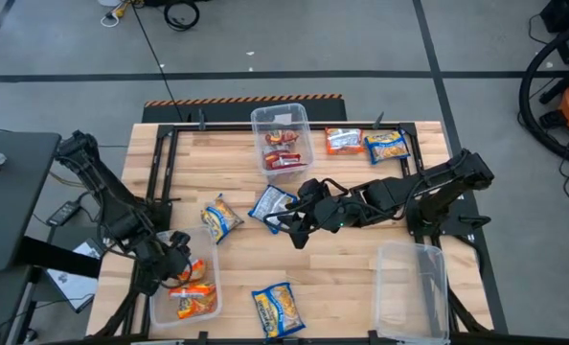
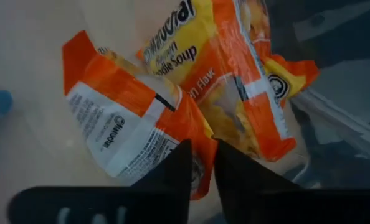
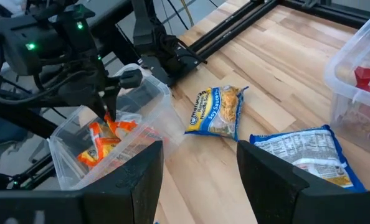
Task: Sort Maruchan noodles
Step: Put the orange noodle pack into the bottom left transparent bin
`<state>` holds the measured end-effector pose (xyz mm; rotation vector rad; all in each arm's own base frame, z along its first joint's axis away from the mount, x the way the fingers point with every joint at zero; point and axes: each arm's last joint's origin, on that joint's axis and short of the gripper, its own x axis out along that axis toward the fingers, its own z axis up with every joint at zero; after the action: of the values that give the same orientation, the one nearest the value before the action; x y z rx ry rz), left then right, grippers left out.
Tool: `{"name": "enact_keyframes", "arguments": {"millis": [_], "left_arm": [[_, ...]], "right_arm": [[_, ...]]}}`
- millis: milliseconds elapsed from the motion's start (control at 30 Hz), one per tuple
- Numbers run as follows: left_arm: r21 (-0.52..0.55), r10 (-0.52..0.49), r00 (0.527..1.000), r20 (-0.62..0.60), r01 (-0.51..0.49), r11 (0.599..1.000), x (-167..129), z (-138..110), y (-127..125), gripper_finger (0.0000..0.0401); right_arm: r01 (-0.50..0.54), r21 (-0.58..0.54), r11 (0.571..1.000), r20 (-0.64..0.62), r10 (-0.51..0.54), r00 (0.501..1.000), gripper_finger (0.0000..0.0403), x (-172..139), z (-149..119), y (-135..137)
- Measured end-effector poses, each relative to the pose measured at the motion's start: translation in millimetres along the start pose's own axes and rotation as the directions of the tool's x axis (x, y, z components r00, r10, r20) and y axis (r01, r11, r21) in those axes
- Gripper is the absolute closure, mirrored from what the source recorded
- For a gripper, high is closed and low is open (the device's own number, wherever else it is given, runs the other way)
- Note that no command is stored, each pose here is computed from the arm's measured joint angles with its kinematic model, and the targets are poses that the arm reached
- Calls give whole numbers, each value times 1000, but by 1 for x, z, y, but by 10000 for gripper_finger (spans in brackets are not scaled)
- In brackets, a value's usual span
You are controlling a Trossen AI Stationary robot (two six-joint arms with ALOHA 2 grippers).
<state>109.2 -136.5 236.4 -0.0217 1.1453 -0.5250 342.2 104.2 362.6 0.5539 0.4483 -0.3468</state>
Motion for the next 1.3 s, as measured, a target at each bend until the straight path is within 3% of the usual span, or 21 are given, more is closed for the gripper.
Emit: {"name": "enact_keyframes", "arguments": {"millis": [167, 267, 433, 500, 633, 733, 833, 933, 1067, 1200, 1300], "left_arm": [[-127, -32, 999, 0, 32, 991, -1, 1, -2, 261], [-143, -70, 997, 24, 73, 987, -10, 8, -7, 228], [-141, -119, 988, 96, 132, 981, -31, 24, -17, 208], [-154, -134, 983, 122, 152, 976, -41, 30, -21, 208], [-189, -129, 967, 218, 171, 967, -62, 44, -24, 215], [-239, -5, 937, 349, 94, 966, -77, 56, -20, 217], [-309, 141, 861, 488, 20, 951, -89, 69, -14, 218], [-362, 222, 778, 588, 7, 932, -95, 82, -5, 218], [-419, 278, 705, 653, 30, 908, -101, 93, 5, 218], [-442, 296, 667, 683, 55, 895, -105, 98, 10, 218], [-465, 330, 638, 696, 51, 884, -106, 100, 11, 218]], "right_arm": [[23, -24, 999, -22, -23, 999, 186, 0, -2, -2], [69, -54, 996, -64, -72, 995, 186, 0, -6, -8], [137, -123, 983, -120, -151, 981, 190, -1, -11, -17], [208, -118, 971, -130, -223, 966, 190, 0, -11, -26], [442, -52, 895, -120, -445, 887, 182, -6, -2, -57], [587, 1, 809, -135, -582, 802, 169, -12, 13, -87], [711, 65, 700, -174, -694, 699, 155, -13, 28, -120], [781, 102, 616, -199, -757, 623, 141, -11, 43, -148], [817, 140, 560, -215, -788, 577, 128, -7, 50, -179], [801, 246, 545, -223, -772, 595, 127, -12, 41, -211], [758, 390, 523, -199, -756, 624, 131, -19, 19, -238]]}}
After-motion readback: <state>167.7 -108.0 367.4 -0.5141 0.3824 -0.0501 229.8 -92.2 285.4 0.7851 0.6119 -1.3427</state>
